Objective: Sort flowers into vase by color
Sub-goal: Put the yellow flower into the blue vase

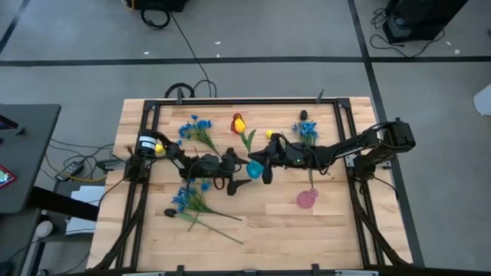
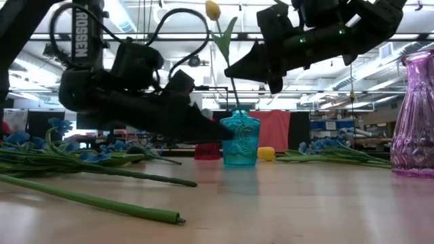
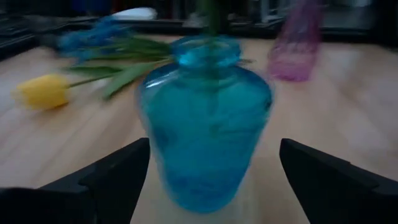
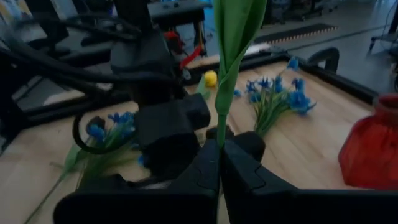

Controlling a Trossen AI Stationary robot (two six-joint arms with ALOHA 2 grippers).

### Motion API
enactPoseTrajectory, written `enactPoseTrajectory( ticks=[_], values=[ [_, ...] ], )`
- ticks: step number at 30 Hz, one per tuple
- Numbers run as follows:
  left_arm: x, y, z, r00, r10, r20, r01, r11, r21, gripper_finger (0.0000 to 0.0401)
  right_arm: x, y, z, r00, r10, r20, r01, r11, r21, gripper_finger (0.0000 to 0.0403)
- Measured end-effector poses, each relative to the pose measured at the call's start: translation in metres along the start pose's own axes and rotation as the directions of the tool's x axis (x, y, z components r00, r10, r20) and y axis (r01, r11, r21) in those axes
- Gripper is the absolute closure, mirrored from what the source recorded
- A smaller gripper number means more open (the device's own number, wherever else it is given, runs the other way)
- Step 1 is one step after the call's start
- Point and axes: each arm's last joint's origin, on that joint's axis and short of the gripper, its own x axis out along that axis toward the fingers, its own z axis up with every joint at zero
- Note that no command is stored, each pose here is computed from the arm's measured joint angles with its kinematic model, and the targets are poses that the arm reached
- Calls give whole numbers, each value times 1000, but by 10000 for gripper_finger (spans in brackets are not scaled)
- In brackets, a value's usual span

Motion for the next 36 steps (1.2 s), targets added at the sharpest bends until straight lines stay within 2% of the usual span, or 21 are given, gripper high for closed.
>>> enactPoseTrajectory(
  ticks=[3, 19, 28, 33, 36],
  values=[
    [9, -2, 1, 998, -58, 10, 58, 998, -13, 20, 0, 0, -1, 1000, 11, -12, -11, 1000, 1, 385],
    [21, 0, 7, 999, 39, -4, -39, 998, 38, 8, -2, 10, -5, 998, 43, -39, -45, 998, -47, 376],
    [25, 0, 10, 1000, 29, -7, -28, 995, 92, 10, -3, 10, -9, 997, 36, -75, -41, 997, -59, 373],
    [25, 0, 9, 999, 29, -22, -27, 995, 97, 12, -3, 10, -14, 992, 23, -122, -29, 998, -49, 349],
    [25, 0, 8, 999, 30, -33, -26, 993, 115, 33, -4, 11, -14, 992, 26, -123, -33, 998, -50, 324]
  ],
)
